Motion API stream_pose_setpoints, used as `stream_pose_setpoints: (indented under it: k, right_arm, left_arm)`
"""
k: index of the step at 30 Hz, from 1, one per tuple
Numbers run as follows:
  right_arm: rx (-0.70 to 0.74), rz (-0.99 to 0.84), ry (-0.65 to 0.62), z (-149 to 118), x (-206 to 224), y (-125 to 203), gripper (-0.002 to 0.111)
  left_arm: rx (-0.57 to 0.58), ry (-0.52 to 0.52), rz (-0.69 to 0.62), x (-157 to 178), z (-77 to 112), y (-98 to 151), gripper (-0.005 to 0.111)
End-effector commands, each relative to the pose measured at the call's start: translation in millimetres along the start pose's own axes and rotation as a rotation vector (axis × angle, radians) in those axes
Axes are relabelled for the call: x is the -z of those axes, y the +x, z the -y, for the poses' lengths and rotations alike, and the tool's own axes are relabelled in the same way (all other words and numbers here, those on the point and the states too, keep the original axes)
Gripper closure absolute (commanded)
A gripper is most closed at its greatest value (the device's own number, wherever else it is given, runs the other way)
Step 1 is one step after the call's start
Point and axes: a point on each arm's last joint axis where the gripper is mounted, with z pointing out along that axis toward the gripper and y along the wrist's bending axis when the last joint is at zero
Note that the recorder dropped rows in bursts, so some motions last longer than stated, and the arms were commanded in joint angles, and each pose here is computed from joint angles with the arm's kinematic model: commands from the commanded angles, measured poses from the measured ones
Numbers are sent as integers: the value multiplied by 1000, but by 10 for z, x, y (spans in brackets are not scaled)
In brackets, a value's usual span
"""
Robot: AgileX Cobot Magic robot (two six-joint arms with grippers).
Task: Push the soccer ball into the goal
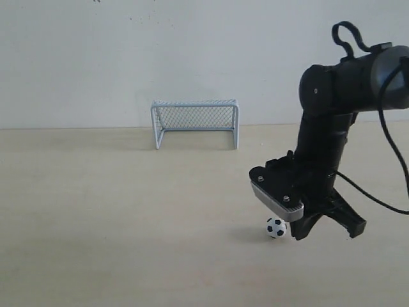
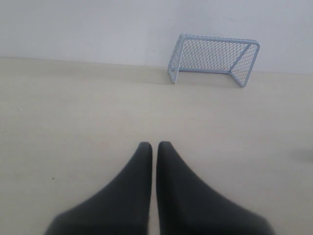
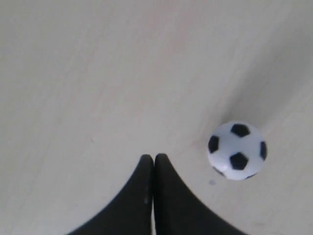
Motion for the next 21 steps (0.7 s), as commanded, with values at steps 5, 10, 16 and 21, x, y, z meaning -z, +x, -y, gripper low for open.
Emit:
stream_pose_setpoints:
  k: [5, 10, 16, 21]
  right_arm:
    - [54, -79, 2, 66, -52, -163, 108]
    - [42, -112, -29, 89, -182, -112, 108]
    - [41, -111, -31, 98, -212, -107, 108]
    - [39, -108, -59, 87, -251, -104, 108]
  left_arm:
    - [18, -1, 0, -1, 0, 8, 102]
    - [18, -1, 0, -1, 0, 8, 102]
    - [18, -1, 0, -1, 0, 8, 102]
    - [18, -1, 0, -1, 0, 8, 102]
